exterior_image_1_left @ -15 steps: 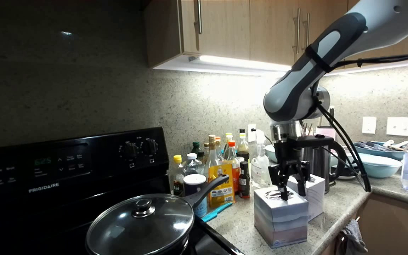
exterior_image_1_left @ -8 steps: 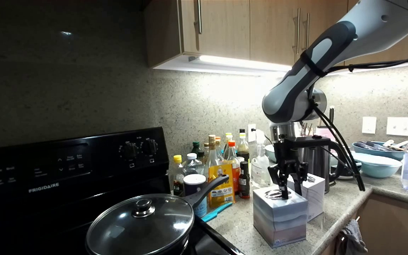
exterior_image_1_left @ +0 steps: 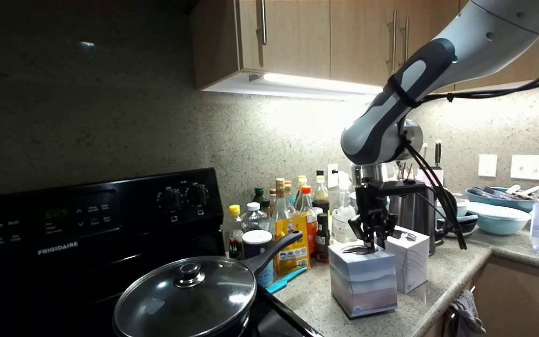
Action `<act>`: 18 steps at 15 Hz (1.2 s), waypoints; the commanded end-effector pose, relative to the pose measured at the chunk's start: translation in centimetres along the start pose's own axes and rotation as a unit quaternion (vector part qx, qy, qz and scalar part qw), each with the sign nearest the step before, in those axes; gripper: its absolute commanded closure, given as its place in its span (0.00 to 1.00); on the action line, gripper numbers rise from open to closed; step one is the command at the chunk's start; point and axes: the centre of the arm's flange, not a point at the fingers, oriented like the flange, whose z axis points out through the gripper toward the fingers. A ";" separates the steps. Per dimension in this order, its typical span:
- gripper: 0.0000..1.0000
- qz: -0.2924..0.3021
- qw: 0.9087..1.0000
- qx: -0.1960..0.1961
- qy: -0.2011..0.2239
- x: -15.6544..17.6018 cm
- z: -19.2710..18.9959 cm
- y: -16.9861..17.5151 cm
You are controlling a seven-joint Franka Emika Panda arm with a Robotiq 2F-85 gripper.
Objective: Pick up the top box and put it on the countertop.
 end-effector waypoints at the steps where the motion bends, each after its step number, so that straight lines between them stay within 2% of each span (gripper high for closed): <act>1: 0.93 -0.002 1.000 -0.014 0.013 1.4 0.3 0.2; 5: 0.92 -0.016 1.000 -0.021 0.012 1.7 0.1 0.3; 9: 0.92 -0.059 0.997 -0.041 0.011 1.2 -0.2 0.8; 18: 0.92 -0.138 0.989 -0.050 0.013 1.1 0.2 -0.1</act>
